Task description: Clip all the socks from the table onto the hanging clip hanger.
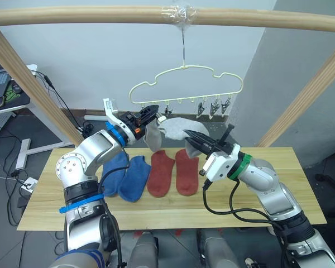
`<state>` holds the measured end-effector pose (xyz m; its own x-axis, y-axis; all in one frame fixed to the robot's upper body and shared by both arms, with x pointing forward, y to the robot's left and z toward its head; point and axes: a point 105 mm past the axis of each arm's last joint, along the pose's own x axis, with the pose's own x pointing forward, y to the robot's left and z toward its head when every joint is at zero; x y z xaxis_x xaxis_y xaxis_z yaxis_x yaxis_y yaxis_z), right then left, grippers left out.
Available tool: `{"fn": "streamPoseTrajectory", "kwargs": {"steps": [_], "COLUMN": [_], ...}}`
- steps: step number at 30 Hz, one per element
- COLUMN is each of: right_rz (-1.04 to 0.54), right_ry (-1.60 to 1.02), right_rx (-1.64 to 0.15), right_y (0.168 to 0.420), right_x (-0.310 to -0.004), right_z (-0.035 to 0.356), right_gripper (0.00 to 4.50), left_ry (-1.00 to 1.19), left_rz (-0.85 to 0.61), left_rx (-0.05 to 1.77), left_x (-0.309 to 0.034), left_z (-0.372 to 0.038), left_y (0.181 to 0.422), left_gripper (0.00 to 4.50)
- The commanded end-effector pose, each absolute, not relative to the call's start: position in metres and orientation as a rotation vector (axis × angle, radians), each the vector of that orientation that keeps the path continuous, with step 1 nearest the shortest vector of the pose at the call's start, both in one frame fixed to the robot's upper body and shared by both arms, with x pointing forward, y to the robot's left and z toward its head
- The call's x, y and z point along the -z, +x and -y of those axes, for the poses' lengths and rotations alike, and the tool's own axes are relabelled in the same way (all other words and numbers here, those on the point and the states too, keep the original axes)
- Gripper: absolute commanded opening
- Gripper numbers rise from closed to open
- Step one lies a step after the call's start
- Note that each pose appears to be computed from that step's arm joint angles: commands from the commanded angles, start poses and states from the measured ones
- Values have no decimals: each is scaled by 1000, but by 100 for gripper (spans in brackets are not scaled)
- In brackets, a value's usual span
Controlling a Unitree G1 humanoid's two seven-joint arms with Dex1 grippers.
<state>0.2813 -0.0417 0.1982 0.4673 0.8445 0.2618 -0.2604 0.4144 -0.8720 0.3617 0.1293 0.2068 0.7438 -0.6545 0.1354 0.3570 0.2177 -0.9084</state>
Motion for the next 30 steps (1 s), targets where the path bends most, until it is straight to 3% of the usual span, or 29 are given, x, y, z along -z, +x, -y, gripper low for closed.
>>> {"fn": "streamPoseTrajectory", "kwargs": {"steps": [1, 30], "right_rz": [853, 821], "right_ry": [-862, -827], "right_rx": [-772, -765], "right_y": [278, 283], "right_x": [-211, -205], "right_z": [41, 39], "right_gripper": [2, 2], "left_ry": [-1156, -1173], "left_rz": [-275, -252], "left_rx": [768, 774], "left_x": [-216, -223], "left_z": [-126, -131], "left_y": [356, 356], "left_gripper": [23, 23]}}
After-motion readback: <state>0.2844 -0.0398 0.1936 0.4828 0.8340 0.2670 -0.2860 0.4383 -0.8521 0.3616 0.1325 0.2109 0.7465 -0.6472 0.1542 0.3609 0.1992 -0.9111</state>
